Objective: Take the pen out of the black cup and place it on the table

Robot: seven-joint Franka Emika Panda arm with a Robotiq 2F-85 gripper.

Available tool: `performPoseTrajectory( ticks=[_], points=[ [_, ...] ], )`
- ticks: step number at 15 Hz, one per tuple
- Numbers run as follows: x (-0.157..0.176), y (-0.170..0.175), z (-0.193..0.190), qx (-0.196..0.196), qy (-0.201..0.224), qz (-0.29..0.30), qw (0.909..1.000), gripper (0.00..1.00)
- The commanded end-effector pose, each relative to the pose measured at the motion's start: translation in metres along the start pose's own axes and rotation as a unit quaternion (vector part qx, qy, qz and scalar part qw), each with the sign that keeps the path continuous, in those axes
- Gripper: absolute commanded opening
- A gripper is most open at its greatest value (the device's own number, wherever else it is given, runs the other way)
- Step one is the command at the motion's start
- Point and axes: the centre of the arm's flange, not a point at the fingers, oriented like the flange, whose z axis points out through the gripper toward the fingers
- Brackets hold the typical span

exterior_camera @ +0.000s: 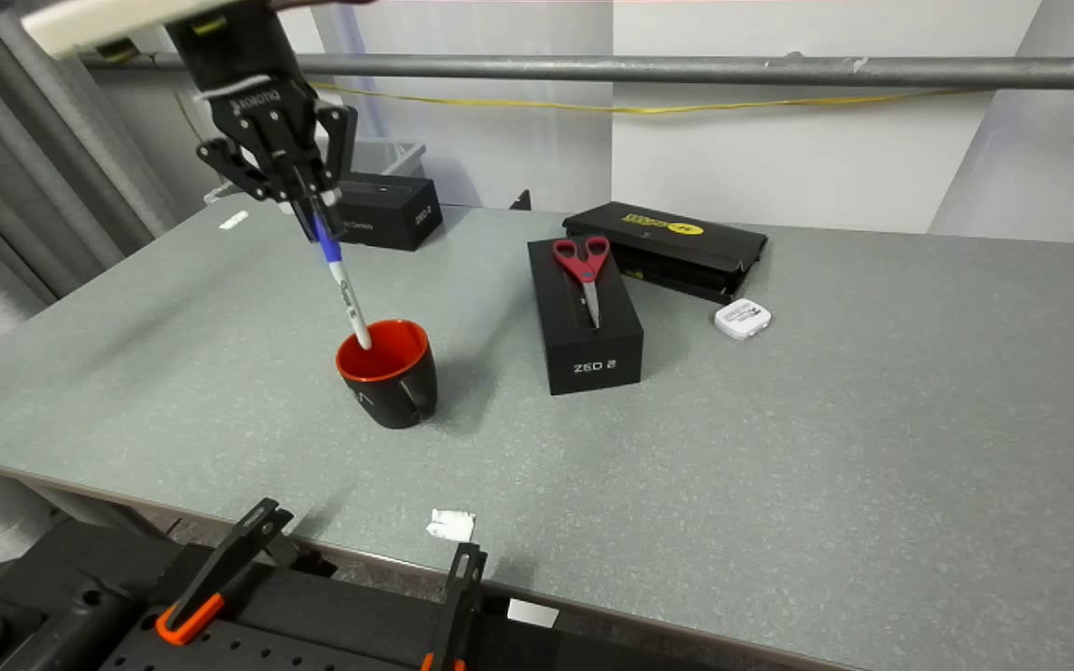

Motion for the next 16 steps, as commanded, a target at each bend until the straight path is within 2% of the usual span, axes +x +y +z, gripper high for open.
performPoseTrajectory(
  ticks=[1, 2, 4, 7, 8, 13, 16],
  points=[
    [-0.049, -0.007, -0.057, -0.013, 0.081, -0.012, 0.9965, 0.04],
    [-0.048, -0.010, -0.064, -0.011, 0.097, -0.020, 0.9950, 0.04],
    [-0.024, -0.015, -0.064, -0.004, 0.108, -0.026, 0.9938, 0.04],
    [0.023, -0.014, -0.038, 0.038, 0.107, -0.033, 0.9930, 0.04],
    [0.038, -0.013, -0.026, 0.070, 0.096, -0.046, 0.9918, 0.04],
    [0.095, -0.004, 0.037, 0.177, 0.033, -0.074, 0.9809, 0.04],
    [0.117, 0.001, 0.062, 0.205, 0.006, -0.070, 0.9763, 0.04]
  ],
)
